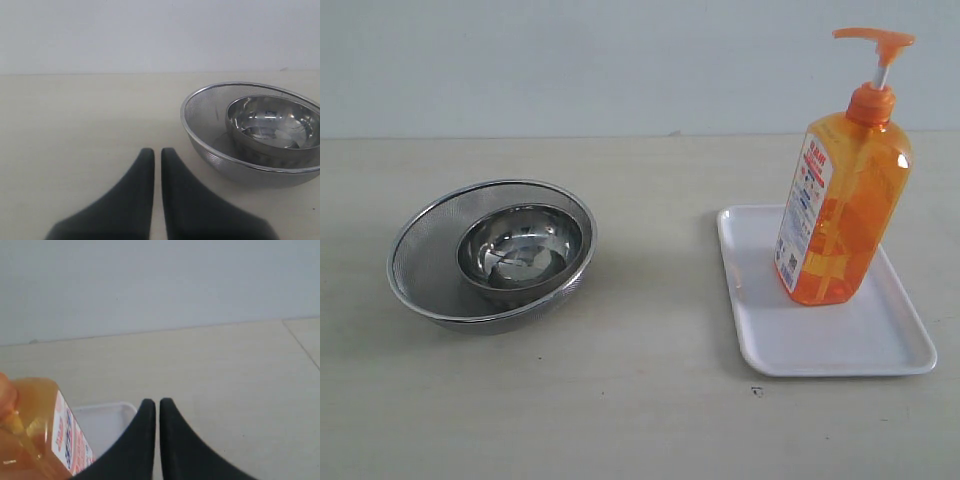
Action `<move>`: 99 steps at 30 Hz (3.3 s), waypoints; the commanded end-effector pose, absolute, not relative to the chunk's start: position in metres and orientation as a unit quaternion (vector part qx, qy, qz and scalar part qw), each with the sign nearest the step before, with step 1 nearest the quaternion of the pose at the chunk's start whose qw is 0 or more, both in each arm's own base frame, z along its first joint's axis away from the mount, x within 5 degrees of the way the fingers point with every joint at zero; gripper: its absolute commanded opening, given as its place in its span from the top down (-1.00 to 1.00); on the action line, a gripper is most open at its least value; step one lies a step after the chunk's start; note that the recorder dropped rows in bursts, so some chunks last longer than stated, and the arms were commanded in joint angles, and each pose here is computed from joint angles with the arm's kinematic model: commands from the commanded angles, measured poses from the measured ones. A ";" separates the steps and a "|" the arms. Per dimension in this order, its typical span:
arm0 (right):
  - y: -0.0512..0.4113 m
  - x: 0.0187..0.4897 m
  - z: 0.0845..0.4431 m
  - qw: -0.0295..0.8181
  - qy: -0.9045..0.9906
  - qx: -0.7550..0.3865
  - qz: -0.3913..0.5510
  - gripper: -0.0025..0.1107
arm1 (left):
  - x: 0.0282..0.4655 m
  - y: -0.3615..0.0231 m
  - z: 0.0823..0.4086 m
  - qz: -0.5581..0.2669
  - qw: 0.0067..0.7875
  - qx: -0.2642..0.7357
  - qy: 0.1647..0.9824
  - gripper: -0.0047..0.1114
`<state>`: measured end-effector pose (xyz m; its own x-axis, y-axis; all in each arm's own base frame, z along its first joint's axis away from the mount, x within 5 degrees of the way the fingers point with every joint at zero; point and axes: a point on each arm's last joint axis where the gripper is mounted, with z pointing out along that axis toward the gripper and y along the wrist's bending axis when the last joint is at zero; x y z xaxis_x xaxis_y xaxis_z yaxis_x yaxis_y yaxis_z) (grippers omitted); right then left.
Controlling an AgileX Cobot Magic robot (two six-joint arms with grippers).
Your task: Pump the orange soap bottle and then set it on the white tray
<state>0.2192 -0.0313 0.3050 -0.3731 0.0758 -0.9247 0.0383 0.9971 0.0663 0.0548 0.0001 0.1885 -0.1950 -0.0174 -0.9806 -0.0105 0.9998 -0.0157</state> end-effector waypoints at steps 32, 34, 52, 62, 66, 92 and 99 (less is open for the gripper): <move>-0.056 0.292 0.181 0.335 0.937 -0.095 0.023 0.96 | 0.055 0.000 0.188 -0.005 0.635 -0.012 0.772 0.84; -0.056 0.298 0.176 0.327 0.940 -0.097 0.032 0.96 | 0.055 0.000 0.188 -0.005 0.635 -0.012 0.772 0.84; -0.057 0.332 0.134 0.274 0.946 -0.148 0.086 0.96 | 0.055 0.000 0.188 -0.005 0.636 -0.012 0.771 0.84; -0.059 0.333 0.148 0.292 0.942 -0.151 0.065 0.96 | 0.055 0.000 0.188 -0.005 0.635 -0.012 0.772 0.84; -0.059 0.324 0.184 0.318 0.936 -0.142 0.043 0.96 | 0.055 0.000 0.188 -0.005 0.635 -0.012 0.772 0.84; -0.008 0.206 0.352 0.472 0.861 -0.169 0.090 0.96 | 0.055 0.000 0.188 -0.005 0.635 -0.012 0.772 0.84; 0.002 0.196 0.355 0.461 0.858 -0.184 0.136 0.96 | 0.055 0.000 0.188 -0.005 0.635 -0.012 0.772 0.84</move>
